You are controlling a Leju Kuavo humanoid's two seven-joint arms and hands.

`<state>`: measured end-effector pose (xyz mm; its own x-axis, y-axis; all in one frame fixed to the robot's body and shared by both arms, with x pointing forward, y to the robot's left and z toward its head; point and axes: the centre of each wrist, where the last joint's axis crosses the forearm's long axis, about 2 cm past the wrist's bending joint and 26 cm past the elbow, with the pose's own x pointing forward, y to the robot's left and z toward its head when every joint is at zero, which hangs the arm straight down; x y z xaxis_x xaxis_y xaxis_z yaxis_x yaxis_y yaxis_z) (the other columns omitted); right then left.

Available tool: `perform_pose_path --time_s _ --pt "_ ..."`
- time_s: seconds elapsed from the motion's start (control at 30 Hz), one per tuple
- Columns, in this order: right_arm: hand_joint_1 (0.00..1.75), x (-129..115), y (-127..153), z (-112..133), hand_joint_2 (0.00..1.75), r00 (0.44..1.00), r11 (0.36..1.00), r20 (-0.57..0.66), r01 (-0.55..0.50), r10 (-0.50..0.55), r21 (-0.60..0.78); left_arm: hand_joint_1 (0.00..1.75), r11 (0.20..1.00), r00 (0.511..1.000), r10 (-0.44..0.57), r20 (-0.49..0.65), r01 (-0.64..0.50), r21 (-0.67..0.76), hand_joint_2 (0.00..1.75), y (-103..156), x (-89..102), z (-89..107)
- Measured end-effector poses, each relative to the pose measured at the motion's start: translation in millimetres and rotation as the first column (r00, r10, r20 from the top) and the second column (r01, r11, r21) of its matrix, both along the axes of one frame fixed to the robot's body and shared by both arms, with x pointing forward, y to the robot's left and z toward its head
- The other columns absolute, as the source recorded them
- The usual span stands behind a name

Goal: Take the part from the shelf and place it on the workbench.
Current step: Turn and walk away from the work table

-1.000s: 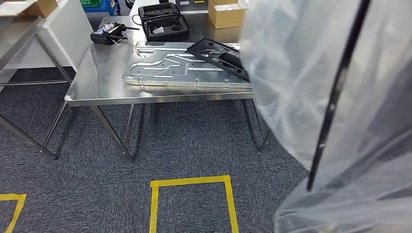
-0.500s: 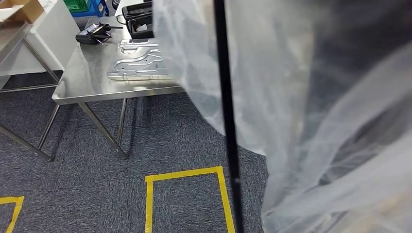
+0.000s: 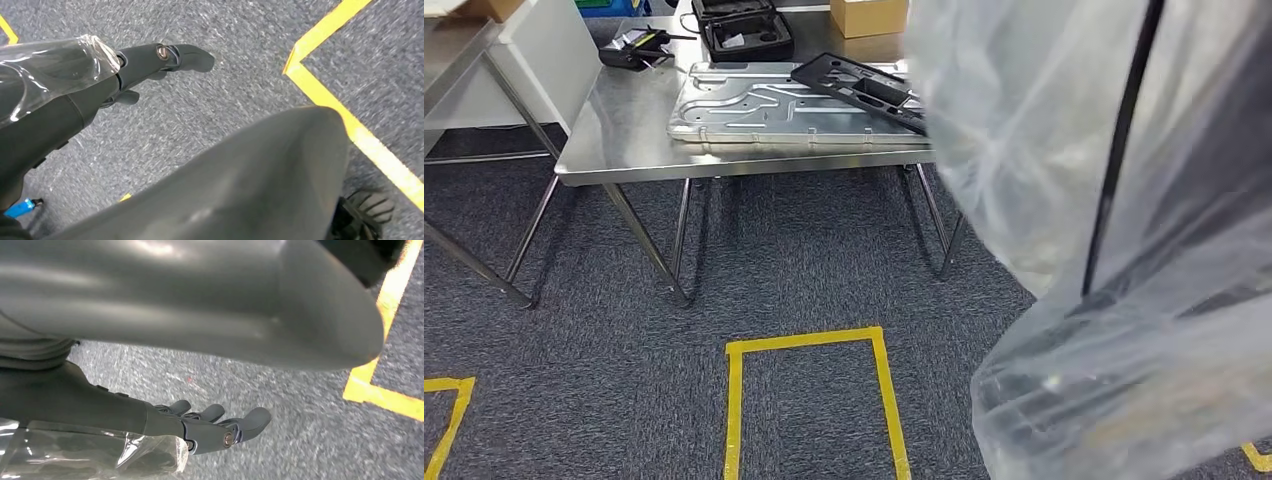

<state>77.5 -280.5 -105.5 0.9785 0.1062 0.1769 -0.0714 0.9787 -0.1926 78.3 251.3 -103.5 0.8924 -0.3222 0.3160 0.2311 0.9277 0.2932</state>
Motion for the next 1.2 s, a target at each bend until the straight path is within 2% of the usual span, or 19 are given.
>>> perform_pose_path --time_s 0.27,0.77,1.03,1.2 --pt "0.00 -1 1 0 0.00 0.998 0.997 -0.011 -0.068 0.068 0.021 0.00 1.000 1.000 -0.015 0.005 0.015 -0.004 0.00 -3 1.9 0.6" --pt "0.00 -3 10 -1 0.00 0.991 0.991 -0.036 -0.124 0.126 0.051 0.00 1.000 0.999 -0.031 -0.008 0.031 -0.002 0.00 -3 -1.5 0.0" --pt "0.00 -3 12 -1 0.00 0.987 0.987 -0.049 -0.149 0.152 0.051 0.00 1.000 1.000 -0.022 -0.015 0.022 -0.005 0.00 -3 -5.7 -0.8" --pt "0.00 -5 16 -1 0.00 0.977 0.978 -0.060 -0.204 0.206 0.043 0.00 1.000 1.000 0.000 -0.025 0.000 -0.020 0.00 -2 -8.3 -1.4"
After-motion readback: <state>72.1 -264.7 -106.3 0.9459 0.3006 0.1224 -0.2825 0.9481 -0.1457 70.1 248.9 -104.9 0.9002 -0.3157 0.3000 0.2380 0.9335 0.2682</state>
